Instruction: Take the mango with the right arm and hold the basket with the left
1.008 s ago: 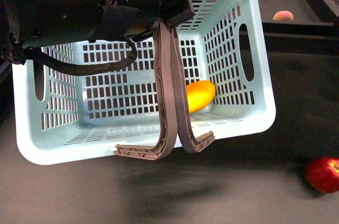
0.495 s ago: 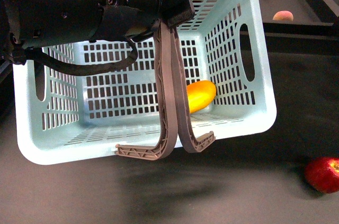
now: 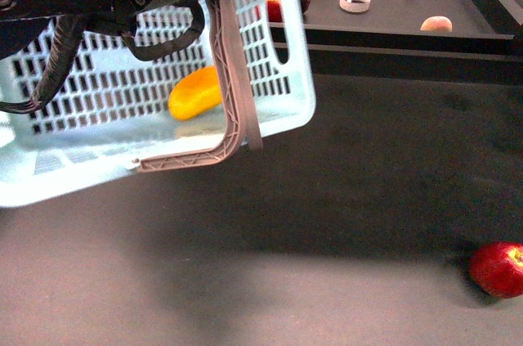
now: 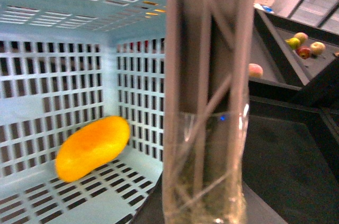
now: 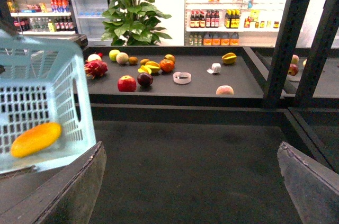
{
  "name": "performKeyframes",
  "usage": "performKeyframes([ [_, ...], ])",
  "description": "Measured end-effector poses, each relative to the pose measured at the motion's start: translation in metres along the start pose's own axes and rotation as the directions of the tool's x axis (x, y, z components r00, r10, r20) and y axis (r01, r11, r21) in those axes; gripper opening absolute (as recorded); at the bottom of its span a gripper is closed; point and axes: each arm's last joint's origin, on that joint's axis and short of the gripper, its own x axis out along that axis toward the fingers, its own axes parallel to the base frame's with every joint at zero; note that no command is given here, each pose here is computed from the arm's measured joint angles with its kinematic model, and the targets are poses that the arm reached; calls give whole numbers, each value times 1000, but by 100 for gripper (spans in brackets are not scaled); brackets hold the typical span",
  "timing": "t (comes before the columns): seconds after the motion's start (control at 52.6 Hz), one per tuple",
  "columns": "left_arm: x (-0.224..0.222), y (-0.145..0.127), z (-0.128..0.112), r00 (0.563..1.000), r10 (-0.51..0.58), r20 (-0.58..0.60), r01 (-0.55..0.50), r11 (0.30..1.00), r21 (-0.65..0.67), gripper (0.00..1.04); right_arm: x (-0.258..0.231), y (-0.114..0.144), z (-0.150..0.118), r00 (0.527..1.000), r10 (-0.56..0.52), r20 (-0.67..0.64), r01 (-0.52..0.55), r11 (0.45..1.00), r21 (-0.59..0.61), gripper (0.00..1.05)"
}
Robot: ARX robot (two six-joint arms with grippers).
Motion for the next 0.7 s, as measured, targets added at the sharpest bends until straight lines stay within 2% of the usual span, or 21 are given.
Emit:
performKeyframes([
  [0.152, 21, 13, -4, 995, 88, -46, -94, 983, -160, 6, 0, 0, 0, 1000, 1, 0, -1, 1000, 0, 96],
  [0.399, 50, 24, 11, 977, 198, -80, -214, 892, -398, 6, 0, 0, 0, 1000, 0, 0, 0, 1000, 0, 96],
  [0.59, 68, 45, 6, 948, 296, -120, -311, 768, -559, 6, 0, 0, 0, 1000, 0, 0, 0, 1000, 0, 96],
  [0.704, 83, 83, -9, 909, 386, -157, -383, 624, -681, 6, 0, 0, 0, 1000, 0, 0, 0, 1000, 0, 96],
])
